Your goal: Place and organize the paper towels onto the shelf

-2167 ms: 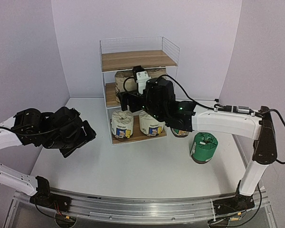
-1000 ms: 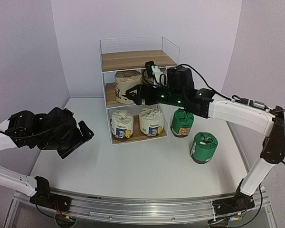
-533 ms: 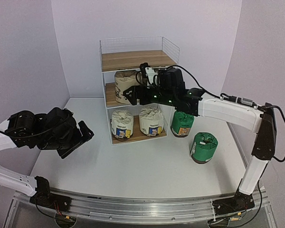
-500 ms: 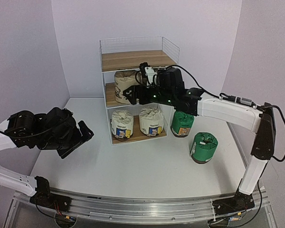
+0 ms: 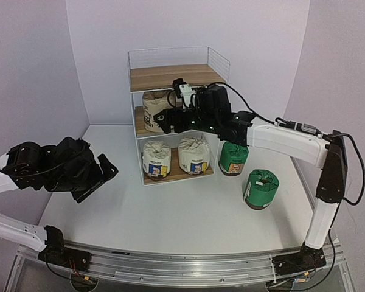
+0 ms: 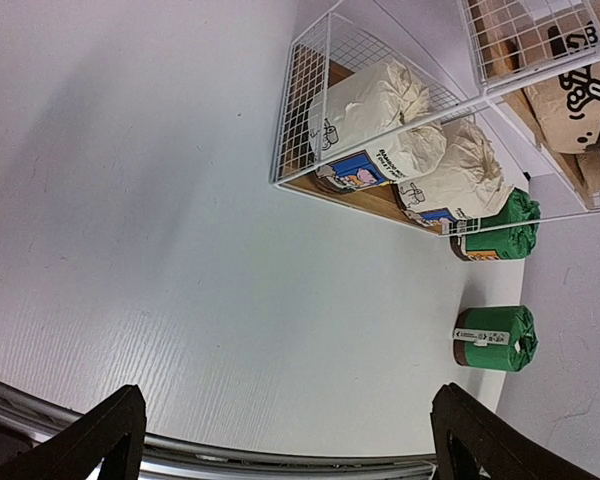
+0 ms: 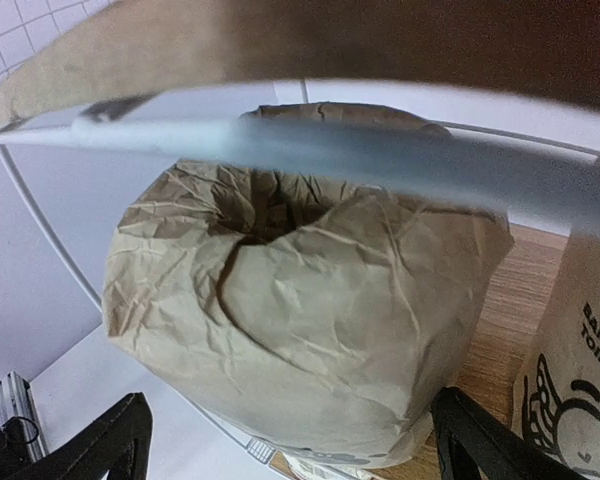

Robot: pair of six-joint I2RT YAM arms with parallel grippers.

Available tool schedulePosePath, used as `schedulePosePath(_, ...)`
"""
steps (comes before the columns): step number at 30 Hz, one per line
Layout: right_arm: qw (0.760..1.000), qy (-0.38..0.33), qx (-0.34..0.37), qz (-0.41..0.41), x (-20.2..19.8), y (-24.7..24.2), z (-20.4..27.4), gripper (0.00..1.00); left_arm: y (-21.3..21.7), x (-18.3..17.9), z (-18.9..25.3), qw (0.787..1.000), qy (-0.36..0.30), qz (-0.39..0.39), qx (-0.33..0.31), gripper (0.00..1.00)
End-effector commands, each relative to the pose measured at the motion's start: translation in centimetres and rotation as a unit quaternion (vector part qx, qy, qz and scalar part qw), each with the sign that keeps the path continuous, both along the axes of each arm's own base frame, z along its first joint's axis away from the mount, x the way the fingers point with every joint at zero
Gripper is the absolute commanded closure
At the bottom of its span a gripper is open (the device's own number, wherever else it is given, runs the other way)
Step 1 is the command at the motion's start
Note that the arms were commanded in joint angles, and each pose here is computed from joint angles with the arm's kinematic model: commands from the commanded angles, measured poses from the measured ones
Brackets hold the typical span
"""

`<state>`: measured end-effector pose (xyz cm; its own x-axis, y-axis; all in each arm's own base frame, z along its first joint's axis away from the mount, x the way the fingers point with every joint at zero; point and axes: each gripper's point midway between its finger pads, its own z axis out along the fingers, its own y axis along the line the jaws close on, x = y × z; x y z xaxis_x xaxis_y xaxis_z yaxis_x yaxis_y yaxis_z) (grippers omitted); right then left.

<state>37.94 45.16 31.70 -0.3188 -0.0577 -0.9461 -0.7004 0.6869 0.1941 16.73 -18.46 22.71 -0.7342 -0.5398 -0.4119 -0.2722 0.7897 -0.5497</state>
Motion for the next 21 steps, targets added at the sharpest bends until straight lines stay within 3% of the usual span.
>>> schedulePosePath(1, 1.000, -0.023, 0.009, 0.019, 0.5, 1.2, 1.3, 0.06, 0.7, 0.0, 0.4, 1.000, -0.008, 0.002, 0.002, 0.00)
schedulePosePath(16, 0.999, -0.001, 0.032, 0.040, 0.3, 2.4, 1.3, 0.06, 1.2, -0.3, 0.3, 1.000, -0.004, 0.006, 0.000, 0.00)
schedulePosePath(21, 0.999, -0.001, 0.031, 0.012, 0.6, 1.3, 1.5, 0.05, 1.2, -0.3, 0.5, 1.000, -0.006, 0.006, 0.000, 0.00)
